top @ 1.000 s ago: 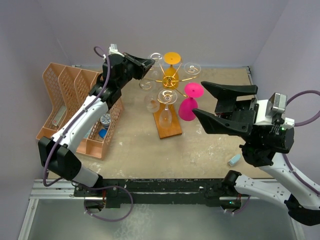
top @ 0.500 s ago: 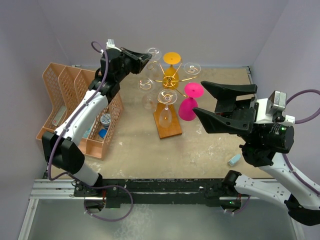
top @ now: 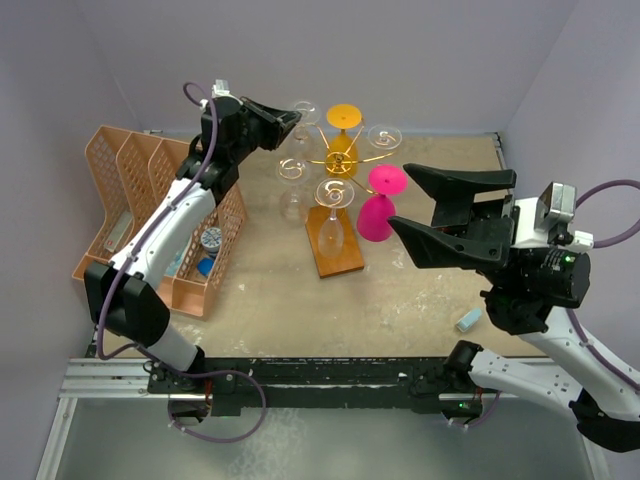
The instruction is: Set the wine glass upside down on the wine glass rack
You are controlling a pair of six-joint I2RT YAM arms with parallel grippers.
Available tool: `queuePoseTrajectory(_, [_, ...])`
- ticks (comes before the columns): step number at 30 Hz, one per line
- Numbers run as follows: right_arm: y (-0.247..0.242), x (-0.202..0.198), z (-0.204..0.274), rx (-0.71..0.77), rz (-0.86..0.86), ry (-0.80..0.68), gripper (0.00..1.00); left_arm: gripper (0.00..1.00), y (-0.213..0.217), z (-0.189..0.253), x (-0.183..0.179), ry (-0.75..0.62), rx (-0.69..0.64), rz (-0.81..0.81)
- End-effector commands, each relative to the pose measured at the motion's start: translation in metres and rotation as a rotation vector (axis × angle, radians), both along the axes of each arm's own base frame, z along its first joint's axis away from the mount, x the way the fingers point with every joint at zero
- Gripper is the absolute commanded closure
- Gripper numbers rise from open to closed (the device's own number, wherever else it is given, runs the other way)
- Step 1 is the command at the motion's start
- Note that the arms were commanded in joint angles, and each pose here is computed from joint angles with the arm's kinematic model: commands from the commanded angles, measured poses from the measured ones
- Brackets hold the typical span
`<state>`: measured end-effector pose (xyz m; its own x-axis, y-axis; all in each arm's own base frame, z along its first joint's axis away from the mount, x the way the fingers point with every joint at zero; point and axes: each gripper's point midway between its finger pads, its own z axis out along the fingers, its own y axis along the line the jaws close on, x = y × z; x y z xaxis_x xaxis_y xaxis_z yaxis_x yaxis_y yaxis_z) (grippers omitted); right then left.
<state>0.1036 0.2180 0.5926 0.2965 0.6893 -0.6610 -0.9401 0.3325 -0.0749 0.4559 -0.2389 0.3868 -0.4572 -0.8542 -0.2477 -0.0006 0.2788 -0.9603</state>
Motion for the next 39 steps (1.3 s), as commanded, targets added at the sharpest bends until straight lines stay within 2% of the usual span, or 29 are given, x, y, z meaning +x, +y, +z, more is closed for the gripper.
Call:
queuePoseTrajectory(1, [-0.011, -0.006, 0.010, 0.052, 0.004, -0.001, 0.27, 1.00, 0.022, 0.062, -0.020, -0.170, -0.021, 0.046])
queuePoseTrajectory(17, [-0.014, -0.007, 0.008, 0.058, 0.009, 0.010, 0.28, 0.99, 0.042, 0.027, -0.031, -0.100, 0.080, 0.059])
queuePoseTrajectory(31, [-0.012, -0.006, 0.008, 0.058, 0.012, 0.009, 0.28, 0.97, 0.031, 0.016, -0.034, -0.091, 0.102, -0.019])
queuePoseTrajectory(39, [-0.012, -0.006, 0.008, 0.059, 0.012, 0.007, 0.28, 0.91, 0.028, 0.005, -0.035, -0.067, 0.115, -0.042])
